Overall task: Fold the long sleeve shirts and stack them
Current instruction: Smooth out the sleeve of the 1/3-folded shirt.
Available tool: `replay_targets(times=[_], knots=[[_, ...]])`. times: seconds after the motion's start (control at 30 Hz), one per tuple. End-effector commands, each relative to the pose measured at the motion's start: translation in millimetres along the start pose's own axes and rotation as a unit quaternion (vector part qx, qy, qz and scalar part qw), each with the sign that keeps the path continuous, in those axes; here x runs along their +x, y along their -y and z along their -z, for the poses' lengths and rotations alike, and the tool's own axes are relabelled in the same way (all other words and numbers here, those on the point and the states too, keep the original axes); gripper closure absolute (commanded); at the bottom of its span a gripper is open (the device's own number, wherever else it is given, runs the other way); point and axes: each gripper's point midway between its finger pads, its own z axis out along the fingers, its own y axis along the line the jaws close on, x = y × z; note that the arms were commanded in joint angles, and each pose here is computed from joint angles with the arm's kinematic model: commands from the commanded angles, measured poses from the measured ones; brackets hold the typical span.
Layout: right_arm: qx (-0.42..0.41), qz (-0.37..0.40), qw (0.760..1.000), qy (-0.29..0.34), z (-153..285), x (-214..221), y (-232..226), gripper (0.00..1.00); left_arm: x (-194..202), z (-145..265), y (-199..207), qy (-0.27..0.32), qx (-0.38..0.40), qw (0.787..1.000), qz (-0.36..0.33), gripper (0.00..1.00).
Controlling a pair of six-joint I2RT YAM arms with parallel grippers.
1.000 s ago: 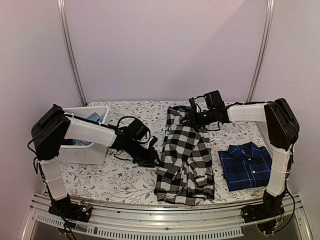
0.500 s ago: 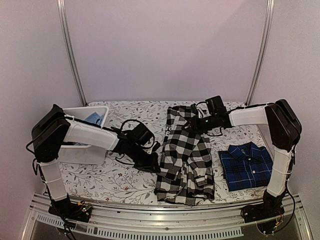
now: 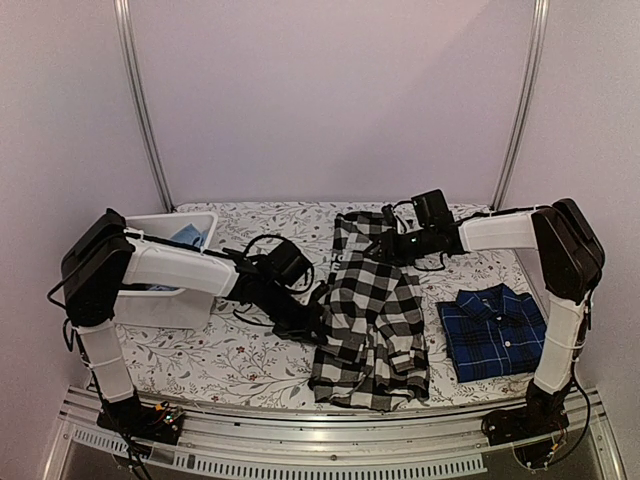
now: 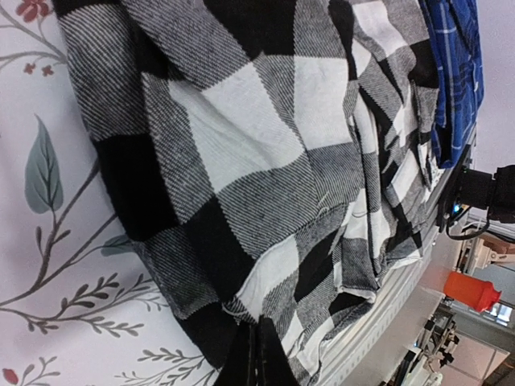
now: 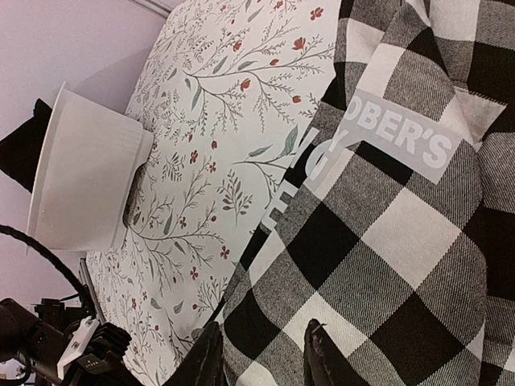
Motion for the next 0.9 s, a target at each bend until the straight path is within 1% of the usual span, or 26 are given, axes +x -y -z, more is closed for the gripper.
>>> replay_targets(times=[0.0, 0.17, 0.27, 0.43, 0.63, 0.7, 0.87], knots=[[-0.009, 0.01, 1.0, 0.02, 0, -20, -7, 0.67, 14, -5, 7, -0.023, 0.017, 1.0, -0.005, 1.0], [-0.02, 0.004, 1.0, 0.023, -13, -28, -5, 0.7, 17, -14, -3, -0.03, 0.006, 1.0, 0.004, 1.0], [-0.022, -0.004, 1.0, 0.019, -22, -32, 3, 0.72, 18, -15, -6, -0.031, 0.003, 1.0, 0.006, 0.96], [-0.011, -0.031, 0.999, 0.019, -33, -37, 36, 0.74, 18, -13, -7, -0.029, -0.002, 1.0, 0.006, 0.94], [0.01, -0.07, 0.997, -0.001, -51, -24, 82, 0.76, 21, -10, -5, -0.031, -0.003, 1.0, 0.002, 0.92], [0.015, -0.076, 0.997, -0.006, -54, -19, 91, 0.77, 25, -7, -5, -0.033, -0.005, 0.999, 0.0, 0.92], [0.025, -0.074, 0.997, -0.008, -55, -18, 97, 0.77, 32, -2, -6, -0.04, -0.009, 0.999, -0.002, 0.92]])
